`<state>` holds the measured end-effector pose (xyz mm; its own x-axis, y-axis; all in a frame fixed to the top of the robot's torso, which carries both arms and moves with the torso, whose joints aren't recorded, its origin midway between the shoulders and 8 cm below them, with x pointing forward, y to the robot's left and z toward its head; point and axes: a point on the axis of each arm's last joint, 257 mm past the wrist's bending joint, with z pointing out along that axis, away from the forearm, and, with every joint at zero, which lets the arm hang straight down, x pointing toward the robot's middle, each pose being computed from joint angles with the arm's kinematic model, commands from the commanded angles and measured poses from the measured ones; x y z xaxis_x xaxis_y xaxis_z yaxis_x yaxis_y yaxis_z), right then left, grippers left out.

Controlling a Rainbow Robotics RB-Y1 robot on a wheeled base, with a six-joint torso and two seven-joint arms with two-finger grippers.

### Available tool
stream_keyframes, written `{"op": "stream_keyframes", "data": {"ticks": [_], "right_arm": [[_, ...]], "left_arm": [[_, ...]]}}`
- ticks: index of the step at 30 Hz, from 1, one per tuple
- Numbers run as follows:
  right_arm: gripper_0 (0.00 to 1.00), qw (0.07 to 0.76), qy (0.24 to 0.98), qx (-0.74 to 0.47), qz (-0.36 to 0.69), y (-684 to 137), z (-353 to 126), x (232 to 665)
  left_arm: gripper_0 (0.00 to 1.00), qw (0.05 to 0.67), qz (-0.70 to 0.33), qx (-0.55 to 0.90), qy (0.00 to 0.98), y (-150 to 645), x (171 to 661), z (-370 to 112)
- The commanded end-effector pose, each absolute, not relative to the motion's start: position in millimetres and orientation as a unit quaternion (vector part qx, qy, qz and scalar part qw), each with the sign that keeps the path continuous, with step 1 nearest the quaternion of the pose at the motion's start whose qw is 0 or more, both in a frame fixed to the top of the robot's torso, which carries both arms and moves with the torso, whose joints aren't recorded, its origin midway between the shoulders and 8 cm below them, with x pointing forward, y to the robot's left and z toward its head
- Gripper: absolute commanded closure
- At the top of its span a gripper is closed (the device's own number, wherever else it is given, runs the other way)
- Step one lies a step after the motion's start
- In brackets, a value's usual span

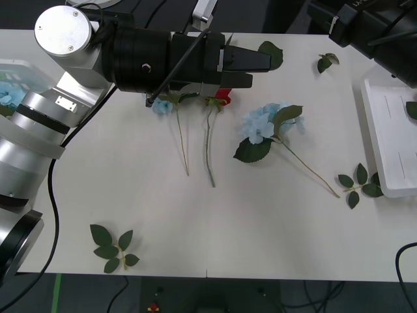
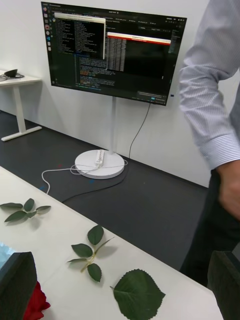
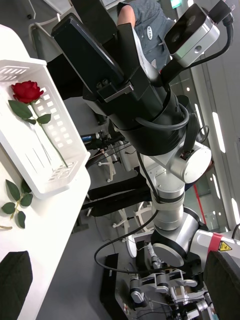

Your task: Place the red flowers into the right box and the blue flowers into the left box. If a person shows an open palm, hand one flower to the person first, then continue sorting.

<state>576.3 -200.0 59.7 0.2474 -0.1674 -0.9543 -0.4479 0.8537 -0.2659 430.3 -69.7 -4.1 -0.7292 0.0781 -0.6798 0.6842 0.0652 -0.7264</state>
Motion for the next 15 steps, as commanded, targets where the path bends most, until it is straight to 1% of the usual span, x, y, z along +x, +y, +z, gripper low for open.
{"op": "stream_keyframes", "data": {"ticks": [1,8,15], "right_arm": [[0.00,0.734,0.613,-0.262,0.133,-185,67,568],[0.00,0.662,0.679,-0.284,0.140,-203,30,559],[0.00,0.582,0.743,-0.303,0.132,-241,-21,537]], "left_arm": [[0.00,0.272,-0.611,0.310,0.675,-64,426,1],[0.00,0.272,-0.611,0.310,0.675,-64,426,1],[0.00,0.272,-0.611,0.310,0.675,-64,426,1]]}}
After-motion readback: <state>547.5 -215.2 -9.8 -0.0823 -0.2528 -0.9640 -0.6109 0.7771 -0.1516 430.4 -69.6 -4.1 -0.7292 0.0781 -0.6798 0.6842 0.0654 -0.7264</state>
